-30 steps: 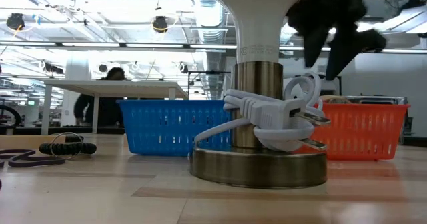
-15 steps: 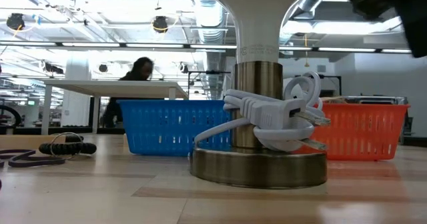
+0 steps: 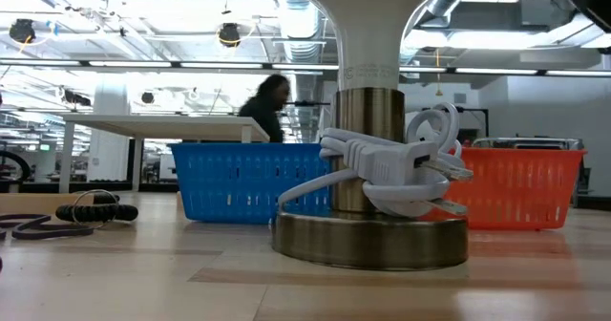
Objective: Pick & Place Office Desk Supplies
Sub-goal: Put the right black rubber band into the orange basket
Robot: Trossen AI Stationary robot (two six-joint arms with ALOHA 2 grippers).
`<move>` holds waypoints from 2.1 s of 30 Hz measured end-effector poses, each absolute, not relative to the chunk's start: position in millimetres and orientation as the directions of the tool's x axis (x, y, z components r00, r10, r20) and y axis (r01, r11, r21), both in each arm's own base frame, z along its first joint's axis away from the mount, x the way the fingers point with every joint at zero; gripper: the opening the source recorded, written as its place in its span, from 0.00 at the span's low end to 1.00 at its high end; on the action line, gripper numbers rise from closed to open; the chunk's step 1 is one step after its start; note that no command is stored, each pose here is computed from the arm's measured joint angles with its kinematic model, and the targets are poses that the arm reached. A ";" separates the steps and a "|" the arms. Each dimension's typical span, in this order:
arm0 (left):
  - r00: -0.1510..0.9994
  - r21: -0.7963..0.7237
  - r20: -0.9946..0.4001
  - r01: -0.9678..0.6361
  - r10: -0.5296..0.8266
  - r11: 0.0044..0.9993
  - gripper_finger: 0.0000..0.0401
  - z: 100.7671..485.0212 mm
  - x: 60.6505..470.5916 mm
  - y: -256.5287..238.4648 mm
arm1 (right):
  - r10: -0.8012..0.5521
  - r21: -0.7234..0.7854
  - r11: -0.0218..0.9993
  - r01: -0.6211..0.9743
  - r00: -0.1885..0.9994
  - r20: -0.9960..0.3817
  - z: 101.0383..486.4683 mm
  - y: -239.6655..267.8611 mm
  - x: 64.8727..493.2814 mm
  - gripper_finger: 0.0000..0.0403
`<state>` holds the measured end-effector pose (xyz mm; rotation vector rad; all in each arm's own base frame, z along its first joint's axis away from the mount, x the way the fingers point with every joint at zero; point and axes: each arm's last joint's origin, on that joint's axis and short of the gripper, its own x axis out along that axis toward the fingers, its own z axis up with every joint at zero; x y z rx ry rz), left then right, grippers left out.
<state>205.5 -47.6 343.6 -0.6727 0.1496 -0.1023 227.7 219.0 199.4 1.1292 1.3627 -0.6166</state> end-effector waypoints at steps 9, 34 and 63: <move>0.974 -0.626 -0.115 0.080 -0.193 0.775 0.19 342.5 205.2 -49.1 | 0.284 0.290 0.314 0.904 0.202 -0.937 165.2 240.4 244.4 0.41; 0.962 -0.629 -0.114 0.122 -0.247 0.767 0.19 342.8 204.7 -51.0 | 0.135 0.039 0.353 0.935 -0.010 -0.991 120.3 254.0 258.9 0.02; 0.964 -0.629 -0.120 0.112 -0.239 0.770 0.19 342.3 204.8 -50.7 | -0.296 0.142 0.590 0.795 0.376 -0.878 273.4 134.1 273.5 0.00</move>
